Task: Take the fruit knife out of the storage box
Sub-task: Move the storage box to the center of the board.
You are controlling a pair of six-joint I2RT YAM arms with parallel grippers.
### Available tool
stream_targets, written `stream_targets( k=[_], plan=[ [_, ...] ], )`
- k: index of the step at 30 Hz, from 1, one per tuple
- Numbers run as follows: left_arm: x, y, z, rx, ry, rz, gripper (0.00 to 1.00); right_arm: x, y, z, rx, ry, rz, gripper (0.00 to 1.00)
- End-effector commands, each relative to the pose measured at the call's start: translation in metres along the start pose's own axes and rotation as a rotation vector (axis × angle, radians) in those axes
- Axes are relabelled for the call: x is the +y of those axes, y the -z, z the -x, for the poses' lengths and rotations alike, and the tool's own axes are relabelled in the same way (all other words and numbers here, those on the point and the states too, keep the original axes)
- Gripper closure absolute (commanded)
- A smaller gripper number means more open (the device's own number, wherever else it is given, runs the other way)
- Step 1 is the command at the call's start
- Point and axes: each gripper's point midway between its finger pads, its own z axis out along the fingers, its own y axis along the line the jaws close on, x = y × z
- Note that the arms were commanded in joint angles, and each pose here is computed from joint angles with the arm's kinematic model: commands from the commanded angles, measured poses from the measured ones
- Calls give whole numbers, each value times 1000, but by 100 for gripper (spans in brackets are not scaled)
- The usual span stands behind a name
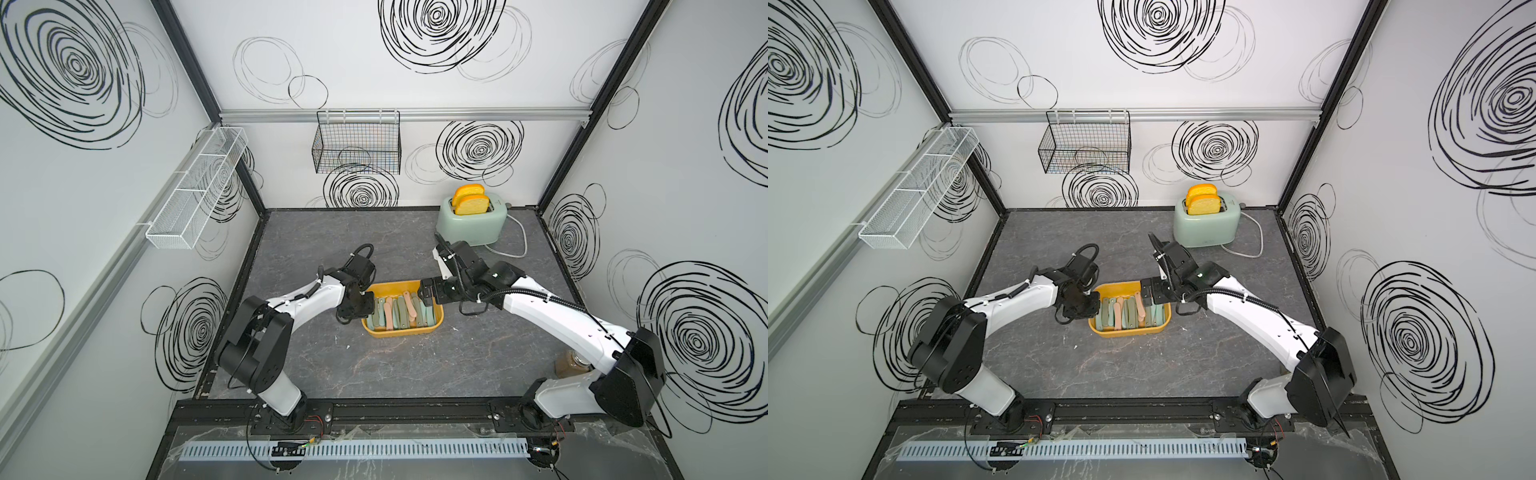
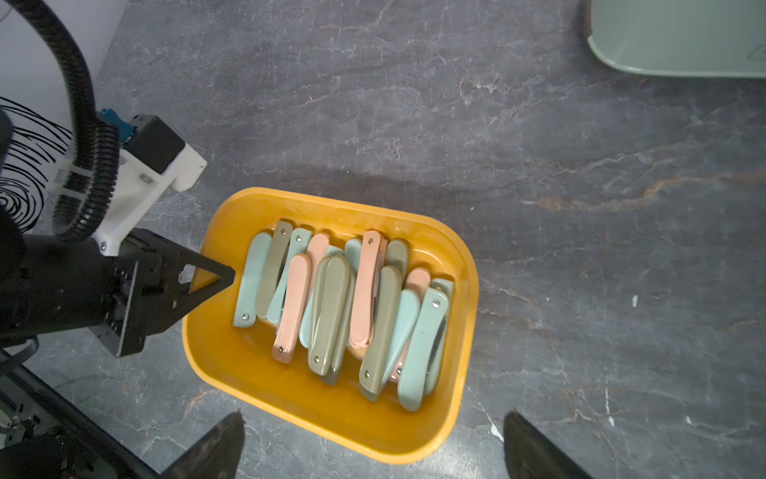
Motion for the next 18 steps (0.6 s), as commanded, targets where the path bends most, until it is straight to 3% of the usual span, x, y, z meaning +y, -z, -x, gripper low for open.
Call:
stream_targets(
  k=[1, 3, 7, 10, 14, 18],
  plan=[
    [-12, 4, -12, -37, 91, -30, 82, 2, 2, -21, 49, -27, 3, 1],
    [-15, 7, -16, -51, 100, -28, 74, 0, 0, -29, 77, -30, -13, 1],
    [-17, 21, -15, -86, 101, -37, 39, -6, -3, -37, 127, -30, -70, 0],
    [-18, 44, -10, -140, 83, -51, 19, -10, -7, -42, 170, -26, -113, 3],
    [-16, 81, -7, -227, 58, -82, 1, -6, -17, -45, 207, -6, -143, 7],
    [-17, 107, -17, -275, 25, -153, 2, 1, -31, -46, 217, 34, -172, 14]
  ],
)
